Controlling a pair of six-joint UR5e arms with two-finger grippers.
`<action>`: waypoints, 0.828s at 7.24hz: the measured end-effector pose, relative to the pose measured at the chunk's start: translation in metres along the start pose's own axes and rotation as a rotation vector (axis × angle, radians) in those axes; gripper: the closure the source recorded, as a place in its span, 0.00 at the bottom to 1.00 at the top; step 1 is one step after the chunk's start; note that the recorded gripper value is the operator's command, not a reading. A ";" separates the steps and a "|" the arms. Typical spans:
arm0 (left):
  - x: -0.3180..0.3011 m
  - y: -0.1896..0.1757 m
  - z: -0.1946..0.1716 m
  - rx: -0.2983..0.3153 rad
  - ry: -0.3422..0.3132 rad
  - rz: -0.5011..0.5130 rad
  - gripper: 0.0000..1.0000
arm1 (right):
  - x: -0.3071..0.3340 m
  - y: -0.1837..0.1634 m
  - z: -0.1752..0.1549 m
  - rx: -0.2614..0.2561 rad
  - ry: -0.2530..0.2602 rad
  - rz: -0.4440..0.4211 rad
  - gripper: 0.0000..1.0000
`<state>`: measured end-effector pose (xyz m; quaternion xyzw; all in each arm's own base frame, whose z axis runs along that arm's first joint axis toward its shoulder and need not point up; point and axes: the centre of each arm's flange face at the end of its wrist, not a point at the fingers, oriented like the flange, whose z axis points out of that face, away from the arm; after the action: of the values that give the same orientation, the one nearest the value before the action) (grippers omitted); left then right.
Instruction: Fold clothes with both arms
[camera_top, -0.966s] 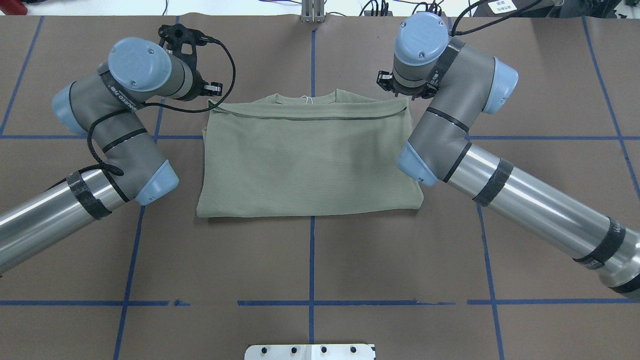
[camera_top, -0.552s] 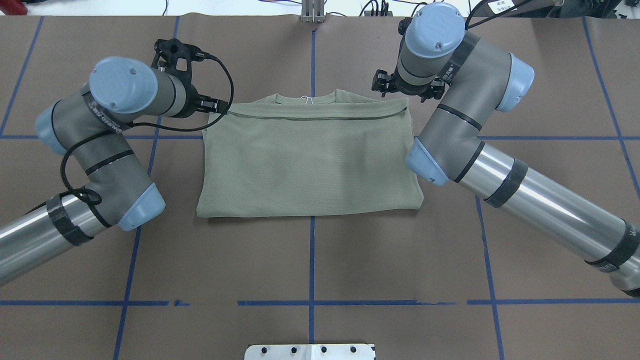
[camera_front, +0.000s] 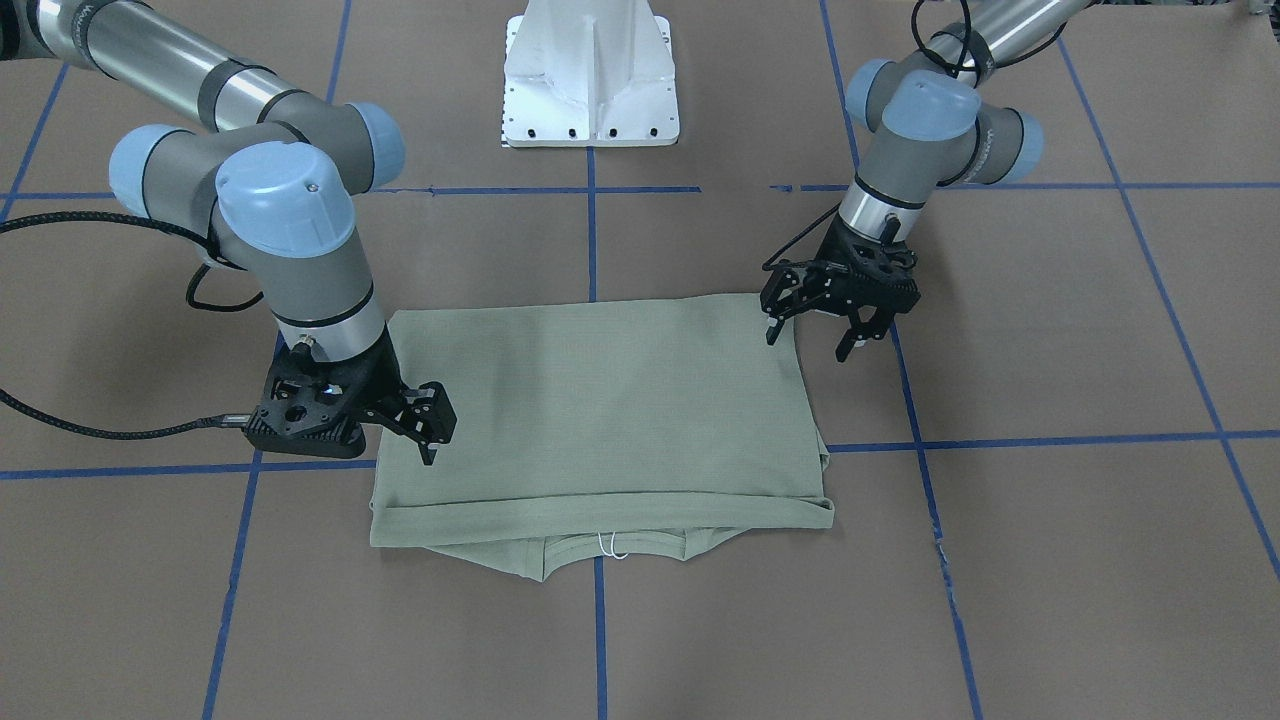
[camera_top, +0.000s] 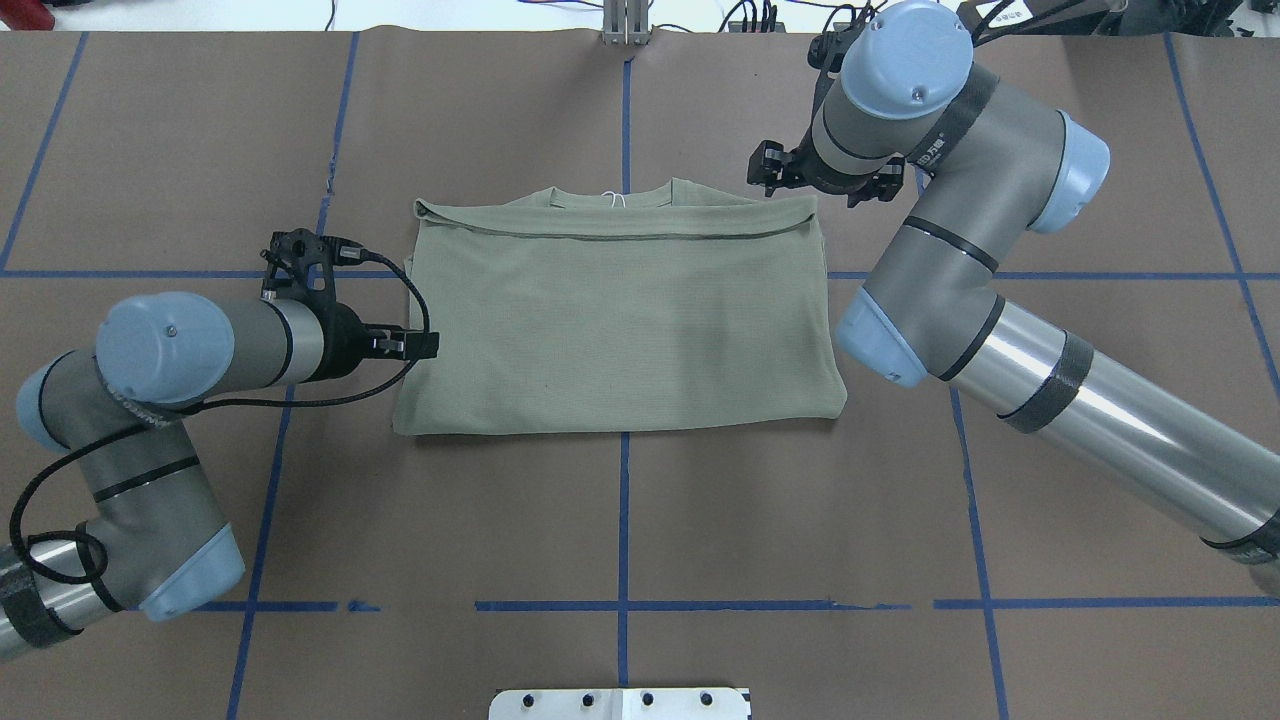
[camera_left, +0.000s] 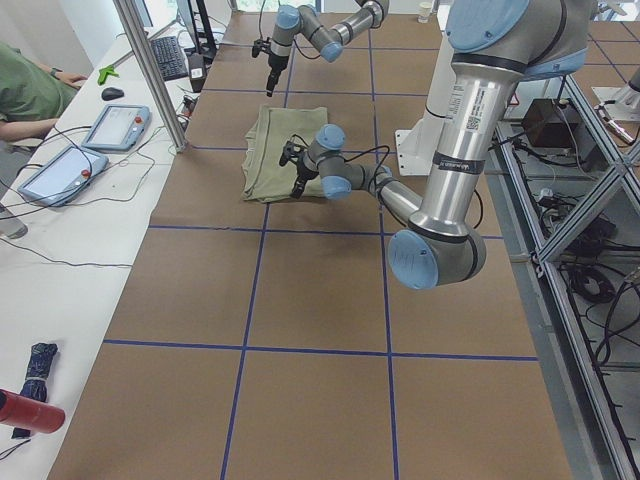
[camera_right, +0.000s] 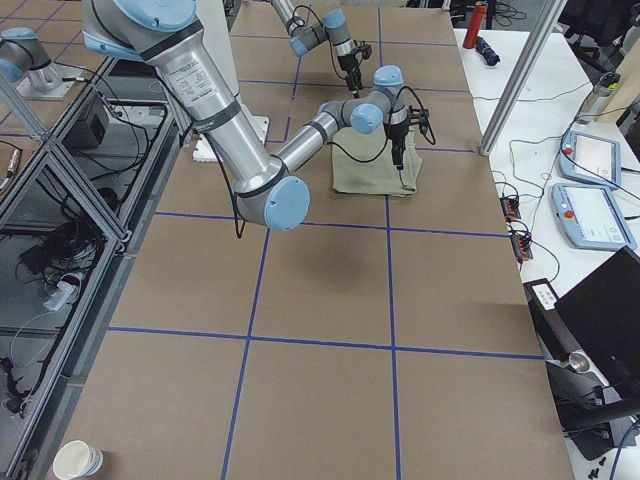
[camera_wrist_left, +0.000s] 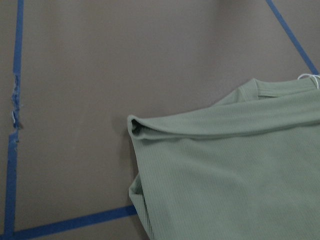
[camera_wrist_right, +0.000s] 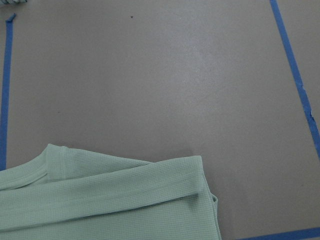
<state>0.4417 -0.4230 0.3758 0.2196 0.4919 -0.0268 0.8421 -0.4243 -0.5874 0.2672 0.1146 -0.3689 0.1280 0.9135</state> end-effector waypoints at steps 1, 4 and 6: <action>0.001 0.019 0.001 -0.018 0.021 -0.057 0.42 | 0.000 0.000 -0.001 0.001 -0.003 0.000 0.00; -0.004 0.046 0.004 -0.055 0.022 -0.120 0.45 | -0.002 0.002 -0.004 0.006 -0.008 0.007 0.00; -0.001 0.050 0.003 -0.064 0.027 -0.127 0.78 | -0.003 0.002 -0.006 0.007 -0.011 0.007 0.00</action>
<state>0.4567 -0.3789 0.3951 0.1611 0.5169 -0.0616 0.8385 -0.4232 -0.5839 0.2614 0.1172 -0.3739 0.1320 0.9105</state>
